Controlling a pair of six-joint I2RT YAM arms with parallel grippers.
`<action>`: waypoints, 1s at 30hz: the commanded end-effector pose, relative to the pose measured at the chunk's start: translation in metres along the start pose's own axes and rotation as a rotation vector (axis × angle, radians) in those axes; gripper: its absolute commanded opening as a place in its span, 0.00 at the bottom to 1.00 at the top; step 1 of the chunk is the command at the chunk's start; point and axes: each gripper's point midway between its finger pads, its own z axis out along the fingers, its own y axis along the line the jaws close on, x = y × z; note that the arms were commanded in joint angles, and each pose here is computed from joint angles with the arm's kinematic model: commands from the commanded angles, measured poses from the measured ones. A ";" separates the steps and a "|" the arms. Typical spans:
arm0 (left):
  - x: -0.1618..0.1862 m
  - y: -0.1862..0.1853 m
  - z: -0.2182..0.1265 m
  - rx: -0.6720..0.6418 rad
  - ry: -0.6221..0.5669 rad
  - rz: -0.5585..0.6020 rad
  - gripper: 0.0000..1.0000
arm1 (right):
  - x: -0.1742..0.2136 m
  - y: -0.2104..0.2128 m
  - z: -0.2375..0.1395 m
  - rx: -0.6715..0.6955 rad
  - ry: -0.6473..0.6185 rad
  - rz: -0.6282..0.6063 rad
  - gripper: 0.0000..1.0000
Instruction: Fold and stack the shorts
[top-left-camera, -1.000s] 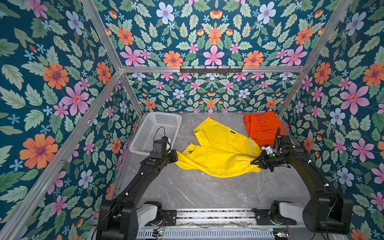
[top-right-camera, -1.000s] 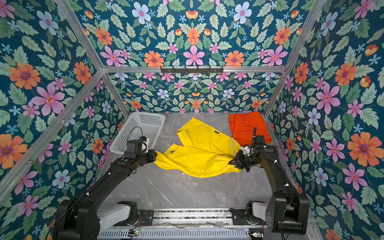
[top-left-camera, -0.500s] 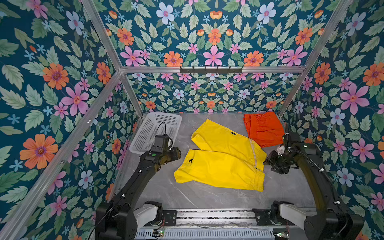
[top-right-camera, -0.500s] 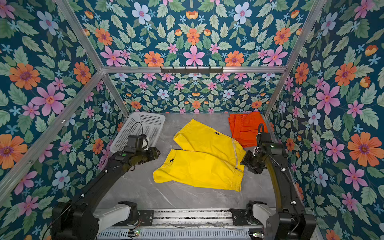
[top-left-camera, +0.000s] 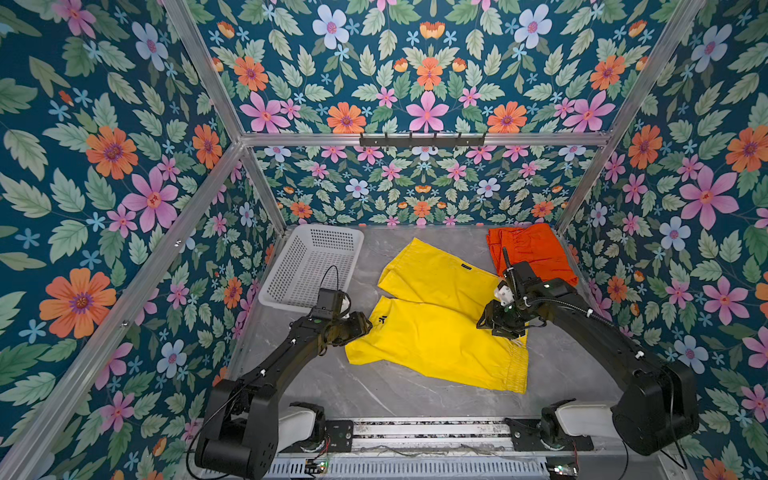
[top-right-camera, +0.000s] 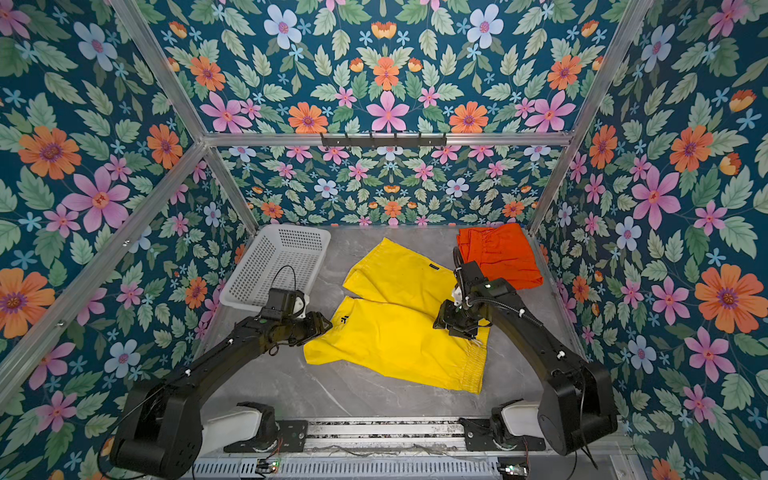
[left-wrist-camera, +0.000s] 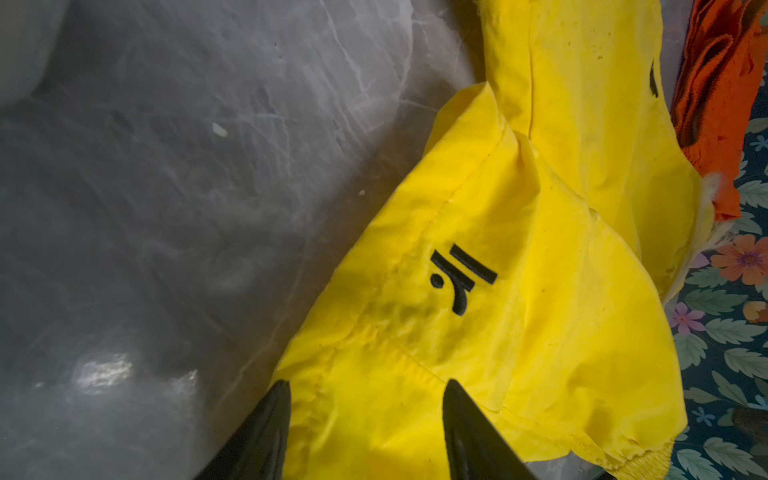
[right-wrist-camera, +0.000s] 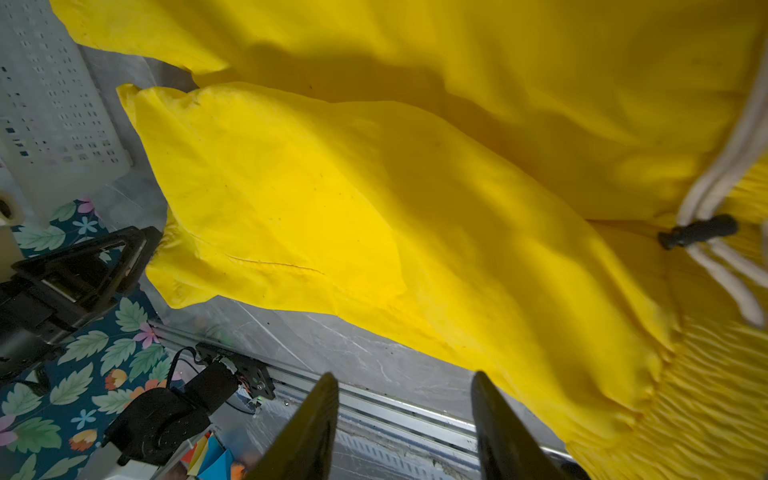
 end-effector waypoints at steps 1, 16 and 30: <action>0.006 0.014 -0.002 -0.053 -0.014 -0.048 0.63 | -0.002 0.005 0.017 -0.045 0.018 0.032 0.53; 0.049 0.016 0.009 0.058 0.112 -0.127 0.53 | -0.044 -0.039 0.096 0.128 0.046 0.052 0.53; -0.072 -0.039 -0.068 0.024 -0.336 0.146 0.63 | -0.073 0.027 0.005 -0.023 -0.146 -0.189 0.52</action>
